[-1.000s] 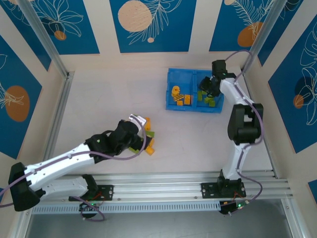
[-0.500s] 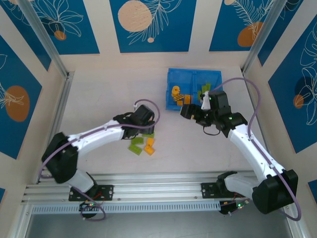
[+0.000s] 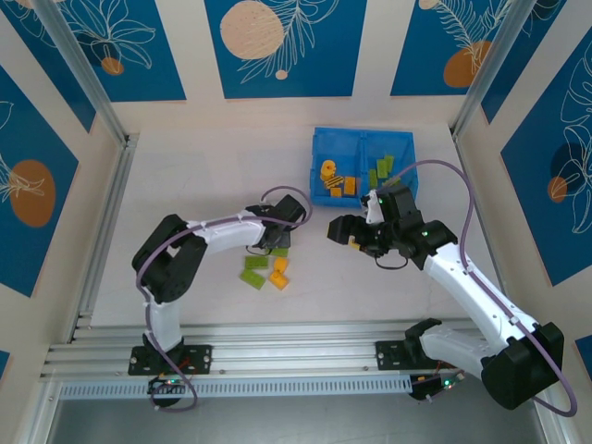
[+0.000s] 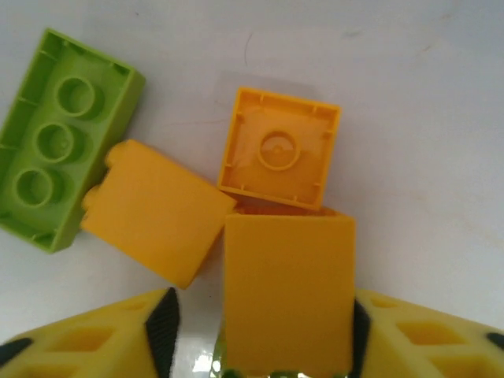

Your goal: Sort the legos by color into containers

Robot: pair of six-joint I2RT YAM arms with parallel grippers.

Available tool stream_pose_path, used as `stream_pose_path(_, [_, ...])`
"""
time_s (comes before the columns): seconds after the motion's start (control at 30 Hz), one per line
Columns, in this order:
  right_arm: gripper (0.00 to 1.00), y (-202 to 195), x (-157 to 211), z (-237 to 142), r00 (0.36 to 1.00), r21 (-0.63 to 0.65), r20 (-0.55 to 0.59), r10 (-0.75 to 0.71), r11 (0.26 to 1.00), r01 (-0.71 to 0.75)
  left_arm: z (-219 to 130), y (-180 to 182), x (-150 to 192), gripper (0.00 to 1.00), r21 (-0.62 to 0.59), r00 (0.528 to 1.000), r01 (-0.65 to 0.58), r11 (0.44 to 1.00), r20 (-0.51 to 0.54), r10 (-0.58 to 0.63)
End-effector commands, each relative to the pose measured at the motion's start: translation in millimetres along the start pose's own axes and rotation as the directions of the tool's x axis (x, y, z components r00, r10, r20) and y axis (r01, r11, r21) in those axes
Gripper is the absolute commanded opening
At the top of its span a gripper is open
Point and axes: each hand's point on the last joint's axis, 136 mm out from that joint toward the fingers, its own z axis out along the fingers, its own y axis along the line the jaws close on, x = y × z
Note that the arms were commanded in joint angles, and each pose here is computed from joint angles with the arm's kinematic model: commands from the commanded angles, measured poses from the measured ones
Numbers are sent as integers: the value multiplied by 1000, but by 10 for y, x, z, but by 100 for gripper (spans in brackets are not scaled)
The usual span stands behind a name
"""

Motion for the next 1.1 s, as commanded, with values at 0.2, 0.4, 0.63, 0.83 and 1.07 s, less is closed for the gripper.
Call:
stream_pose_path(0.2, [83,53,13,-155,999,20,7,-46,999,46,-139,-93,-130,27,108,1000,19,994,19,-22])
stream_pose_path(0.4, [83,161,-33,-284,998,-10,52,-47,999,48,-870,-370,-423,23,299,989,-114,947,128,79])
stream_pose_path(0.63, [83,119,-196,-499,980,39,194,-37,999,30,-1621,-825,-881,20,382,930,-317,868,307,204])
stream_pose_path(0.83, [83,110,-186,-591,972,30,233,-15,1000,8,-1570,-1355,-1440,17,369,879,-388,845,425,218])
stream_pose_path(1.07, [83,22,-57,-737,967,45,255,-9,999,-3,-1040,-1948,-2069,15,382,871,-379,843,454,186])
